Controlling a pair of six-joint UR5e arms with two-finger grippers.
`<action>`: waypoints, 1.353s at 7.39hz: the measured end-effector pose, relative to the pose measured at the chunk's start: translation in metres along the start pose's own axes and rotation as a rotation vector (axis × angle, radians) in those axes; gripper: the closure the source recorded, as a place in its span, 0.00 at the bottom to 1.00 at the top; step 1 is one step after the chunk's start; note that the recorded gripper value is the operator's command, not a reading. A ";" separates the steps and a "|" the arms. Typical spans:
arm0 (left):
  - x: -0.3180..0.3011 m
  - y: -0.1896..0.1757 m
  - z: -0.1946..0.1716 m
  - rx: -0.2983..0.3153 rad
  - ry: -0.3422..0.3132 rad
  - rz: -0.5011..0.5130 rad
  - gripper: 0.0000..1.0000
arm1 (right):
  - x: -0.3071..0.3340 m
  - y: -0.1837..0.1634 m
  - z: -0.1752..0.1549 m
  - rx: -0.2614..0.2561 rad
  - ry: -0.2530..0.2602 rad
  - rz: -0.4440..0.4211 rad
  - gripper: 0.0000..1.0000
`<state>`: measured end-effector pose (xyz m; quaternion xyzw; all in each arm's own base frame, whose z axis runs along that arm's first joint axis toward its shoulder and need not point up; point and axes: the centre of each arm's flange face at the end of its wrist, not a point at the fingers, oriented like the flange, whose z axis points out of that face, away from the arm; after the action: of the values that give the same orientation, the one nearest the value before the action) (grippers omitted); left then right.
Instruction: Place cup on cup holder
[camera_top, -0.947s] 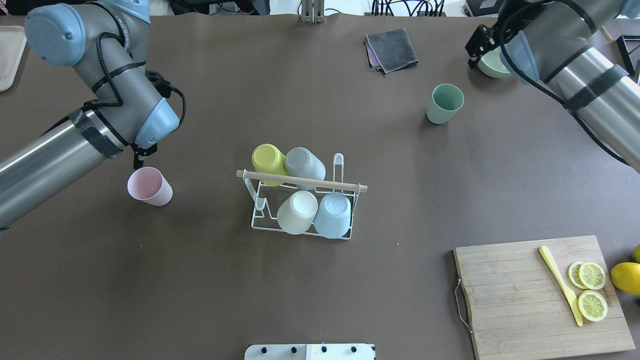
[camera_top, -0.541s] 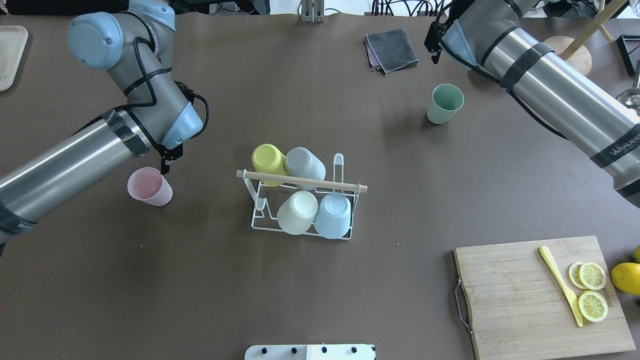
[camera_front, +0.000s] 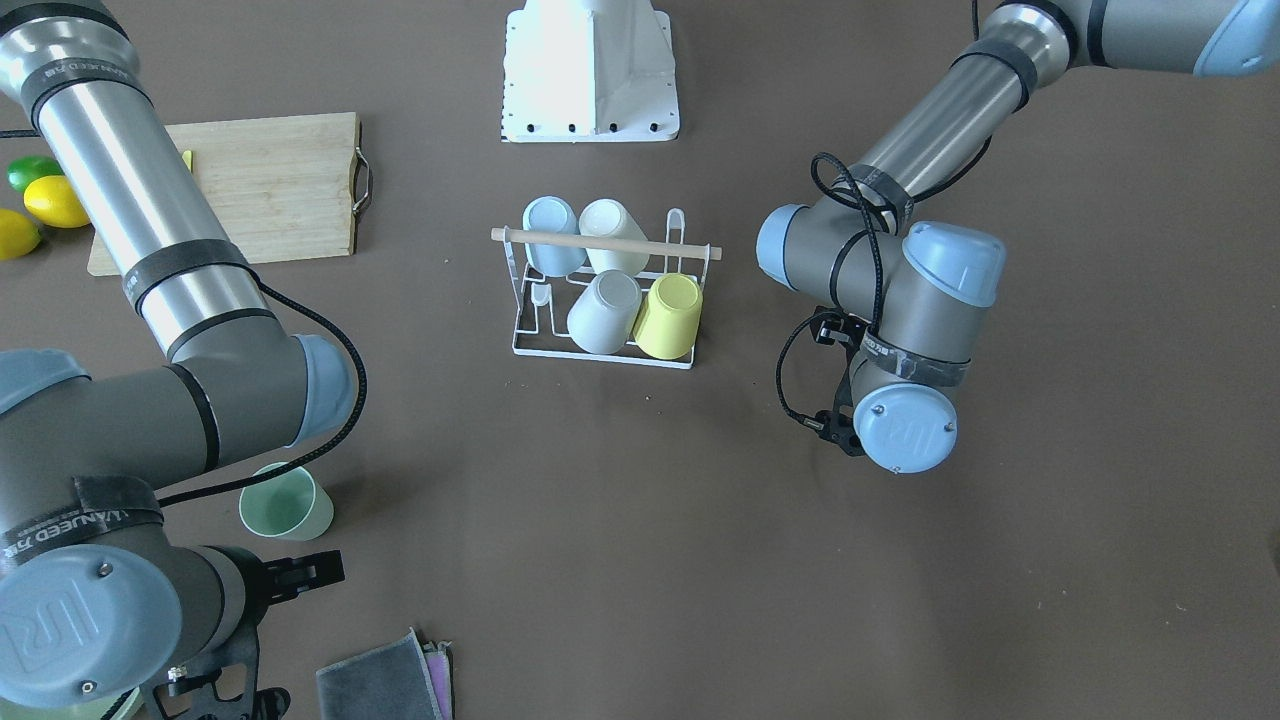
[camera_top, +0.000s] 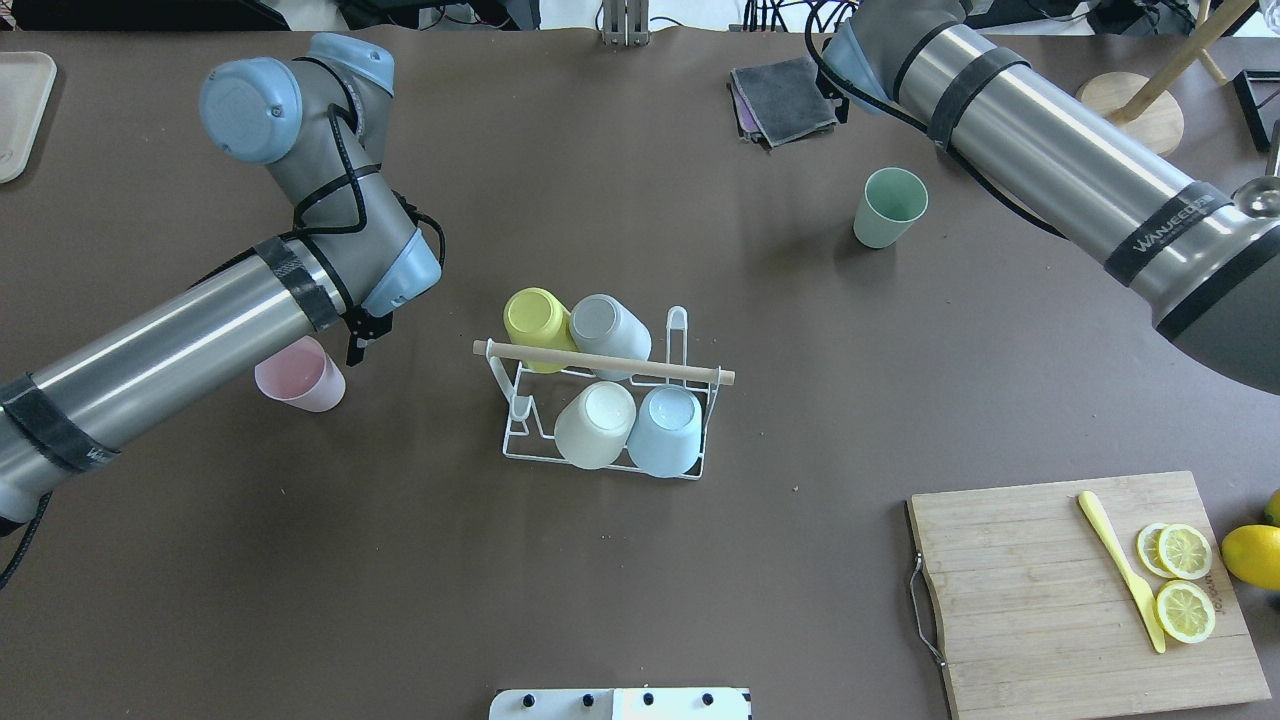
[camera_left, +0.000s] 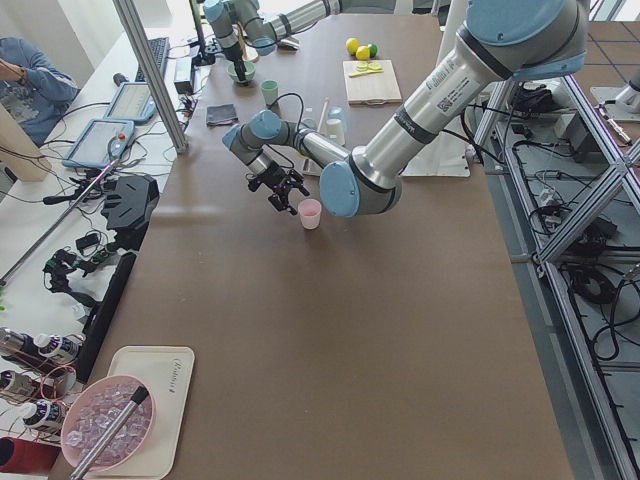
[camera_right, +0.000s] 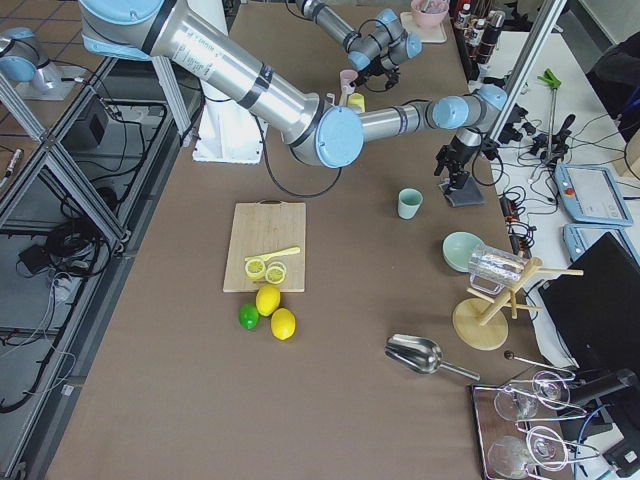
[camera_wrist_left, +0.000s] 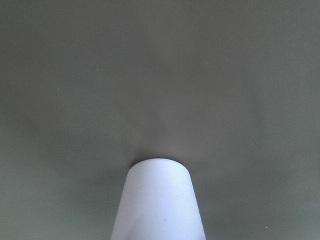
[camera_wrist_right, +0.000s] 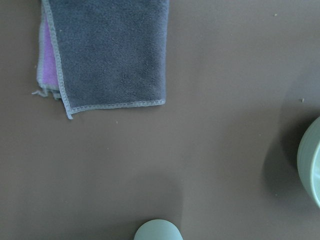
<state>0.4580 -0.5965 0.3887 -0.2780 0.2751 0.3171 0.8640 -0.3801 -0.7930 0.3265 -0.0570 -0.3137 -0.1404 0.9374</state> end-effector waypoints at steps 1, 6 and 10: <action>0.002 -0.003 0.005 -0.011 -0.014 0.001 0.03 | -0.009 -0.002 0.013 -0.031 0.003 0.002 0.00; 0.003 -0.011 0.045 -0.136 -0.061 -0.020 0.14 | -0.004 -0.005 0.061 -0.182 -0.044 -0.095 0.00; -0.010 -0.006 0.053 -0.189 -0.066 -0.007 0.77 | -0.003 -0.003 0.086 -0.273 -0.044 -0.077 0.00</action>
<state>0.4718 -0.5699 0.4336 -0.3484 0.2144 0.3477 0.8437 -0.4324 -0.7784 0.3936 -0.1751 -0.3141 -0.2162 0.9077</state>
